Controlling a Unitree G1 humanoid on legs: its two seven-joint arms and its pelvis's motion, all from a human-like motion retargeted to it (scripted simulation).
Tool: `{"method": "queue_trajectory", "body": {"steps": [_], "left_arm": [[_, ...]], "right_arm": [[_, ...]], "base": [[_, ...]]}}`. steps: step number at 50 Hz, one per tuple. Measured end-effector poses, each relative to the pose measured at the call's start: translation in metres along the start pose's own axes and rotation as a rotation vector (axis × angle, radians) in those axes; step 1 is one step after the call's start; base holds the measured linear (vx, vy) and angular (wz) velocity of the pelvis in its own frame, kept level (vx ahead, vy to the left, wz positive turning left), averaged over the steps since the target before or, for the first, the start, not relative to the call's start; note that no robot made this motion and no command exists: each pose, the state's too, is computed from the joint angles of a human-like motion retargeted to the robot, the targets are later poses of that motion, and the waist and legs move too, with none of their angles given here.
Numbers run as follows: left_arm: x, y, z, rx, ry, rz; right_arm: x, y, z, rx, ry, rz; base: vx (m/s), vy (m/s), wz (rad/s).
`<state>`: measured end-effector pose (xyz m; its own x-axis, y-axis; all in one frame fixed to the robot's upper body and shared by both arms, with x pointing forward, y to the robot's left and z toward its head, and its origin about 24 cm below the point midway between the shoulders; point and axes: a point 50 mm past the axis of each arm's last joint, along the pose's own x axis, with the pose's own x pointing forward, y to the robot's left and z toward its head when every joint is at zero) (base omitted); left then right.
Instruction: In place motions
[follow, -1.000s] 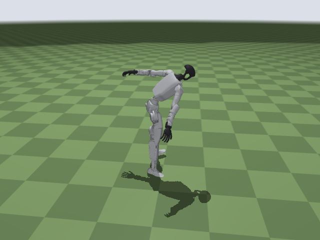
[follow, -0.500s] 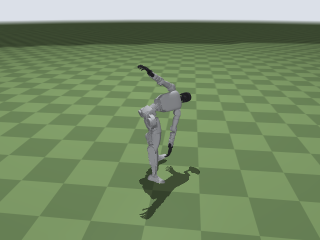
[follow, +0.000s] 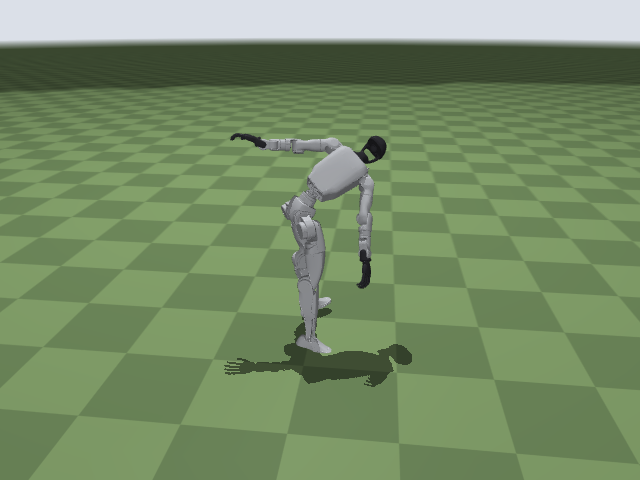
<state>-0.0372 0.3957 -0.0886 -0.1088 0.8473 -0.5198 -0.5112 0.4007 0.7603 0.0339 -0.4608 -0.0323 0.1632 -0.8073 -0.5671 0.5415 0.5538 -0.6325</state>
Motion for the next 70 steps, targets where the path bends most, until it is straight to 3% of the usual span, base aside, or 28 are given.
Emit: {"method": "queue_trajectory", "body": {"steps": [8, 15, 23, 28, 35, 42, 45, 48, 51, 55, 63, 70], "left_arm": [[0.011, 0.020, 0.032, 0.007, -0.078, 0.019], [0.021, 0.047, 0.064, 0.053, -0.117, -0.019], [0.018, 0.030, 0.086, -0.039, -0.163, -0.100], [0.014, 0.017, 0.103, -0.122, -0.175, -0.133], [0.012, 0.025, 0.135, -0.332, -0.229, -0.123], [0.017, 0.071, 0.158, -0.559, -0.277, -0.064], [0.009, 0.105, 0.201, -0.669, -0.414, -0.084], [-0.015, 0.119, 0.261, -0.605, -0.613, -0.224], [-0.050, 0.104, 0.317, -0.490, -0.776, -0.320], [-0.077, 0.097, 0.350, -0.402, -0.896, -0.283], [-0.066, 0.066, 0.334, -0.471, -0.789, -0.365], [-0.053, -0.005, 0.289, -0.464, -0.631, -0.484]], "right_arm": [[-0.024, 0.033, -0.090, -0.063, 0.212, 0.091], [-0.043, 0.019, -0.139, -0.134, 0.363, 0.045], [-0.060, 0.010, -0.169, 0.024, 0.496, 0.019], [-0.064, 0.011, -0.174, 0.035, 0.542, -0.003], [-0.065, 0.061, -0.161, 0.210, 0.599, 0.029], [-0.037, 0.116, -0.066, 0.315, 0.391, 0.135], [-0.037, 0.125, -0.057, 0.307, 0.392, 0.152], [-0.038, 0.115, -0.070, 0.425, 0.422, 0.047], [-0.037, 0.093, -0.080, 0.530, 0.396, -0.140], [-0.029, 0.078, -0.062, 0.455, 0.289, -0.231], [-0.020, 0.066, -0.035, 0.355, 0.162, -0.227], [-0.018, 0.045, -0.034, 0.368, 0.158, -0.349]], "base": [[-0.01, -0.06, -0.75], [-0.15, -0.03, -1.13], [-0.28, -0.02, -1.29], [-0.30, 0.06, -1.32], [-0.28, 0.06, -1.73], [-0.15, 0.34, -1.30], [0.02, 0.36, -1.12], [0.01, 0.06, -0.77], [-0.01, -0.03, -0.10], [0.02, 0.01, -0.06], [0.05, -0.07, 0.24], [0.02, -0.03, 0.55]]}}
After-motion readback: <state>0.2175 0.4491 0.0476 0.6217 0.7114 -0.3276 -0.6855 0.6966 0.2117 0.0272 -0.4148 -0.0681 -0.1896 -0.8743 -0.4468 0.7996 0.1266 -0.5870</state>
